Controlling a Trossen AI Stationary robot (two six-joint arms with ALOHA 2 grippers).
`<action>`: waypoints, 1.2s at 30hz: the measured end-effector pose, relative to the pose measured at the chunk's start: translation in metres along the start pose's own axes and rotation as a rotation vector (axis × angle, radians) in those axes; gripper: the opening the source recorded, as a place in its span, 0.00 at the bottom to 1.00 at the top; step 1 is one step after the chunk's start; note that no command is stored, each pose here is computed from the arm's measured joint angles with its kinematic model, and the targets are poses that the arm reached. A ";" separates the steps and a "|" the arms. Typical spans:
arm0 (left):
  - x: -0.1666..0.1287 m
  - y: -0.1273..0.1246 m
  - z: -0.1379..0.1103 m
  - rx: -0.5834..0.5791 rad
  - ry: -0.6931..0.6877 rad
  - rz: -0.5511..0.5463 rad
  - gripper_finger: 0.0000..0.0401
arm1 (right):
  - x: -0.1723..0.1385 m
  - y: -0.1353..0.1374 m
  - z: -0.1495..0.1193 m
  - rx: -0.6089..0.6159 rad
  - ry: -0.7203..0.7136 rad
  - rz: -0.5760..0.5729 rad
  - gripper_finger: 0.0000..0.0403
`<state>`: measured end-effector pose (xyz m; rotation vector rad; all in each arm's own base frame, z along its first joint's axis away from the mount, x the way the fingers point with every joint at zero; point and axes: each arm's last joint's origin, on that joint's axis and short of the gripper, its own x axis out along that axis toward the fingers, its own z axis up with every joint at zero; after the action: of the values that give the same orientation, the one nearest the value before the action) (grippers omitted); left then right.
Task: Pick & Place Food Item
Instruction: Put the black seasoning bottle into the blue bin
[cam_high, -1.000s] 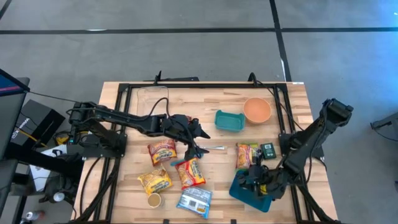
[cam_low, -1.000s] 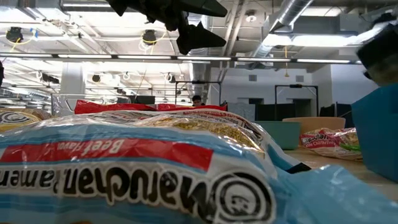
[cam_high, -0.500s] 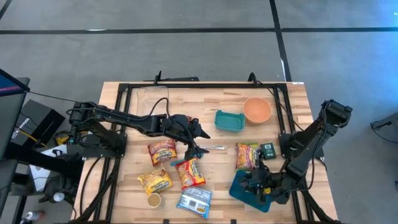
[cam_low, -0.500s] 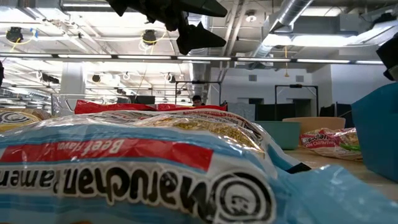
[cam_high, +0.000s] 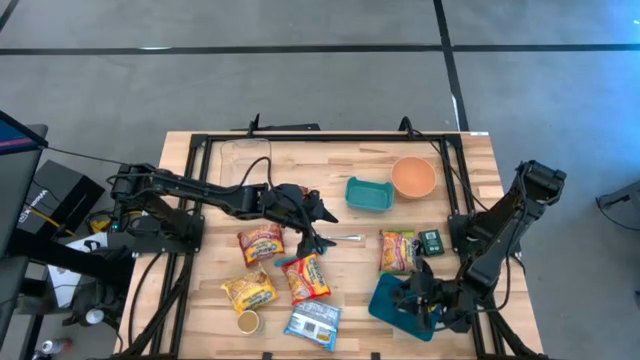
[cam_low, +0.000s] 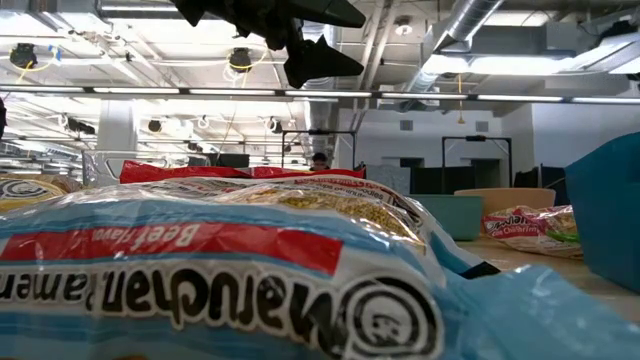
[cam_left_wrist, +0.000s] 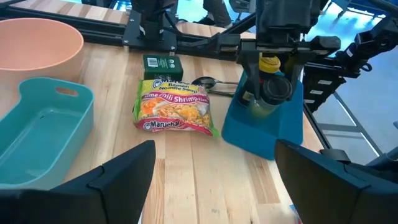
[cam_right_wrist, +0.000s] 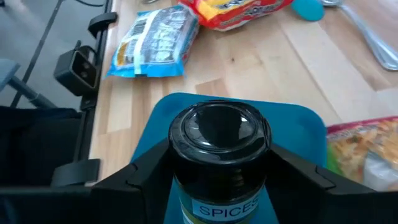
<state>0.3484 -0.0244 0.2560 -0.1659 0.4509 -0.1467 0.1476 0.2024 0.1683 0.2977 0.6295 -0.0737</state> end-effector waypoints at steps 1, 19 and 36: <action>0.000 0.000 0.000 0.000 0.000 0.000 0.81 | -0.001 0.000 -0.001 0.004 -0.004 -0.008 0.52; 0.000 0.000 0.000 0.000 0.000 0.000 0.81 | -0.005 0.009 0.006 0.013 -0.042 0.012 0.52; 0.000 0.000 0.000 0.000 0.000 0.000 0.81 | -0.005 0.018 -0.007 -0.012 -0.077 -0.012 0.51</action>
<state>0.3484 -0.0243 0.2559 -0.1660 0.4513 -0.1463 0.1427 0.2210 0.1704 0.2777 0.5551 -0.0928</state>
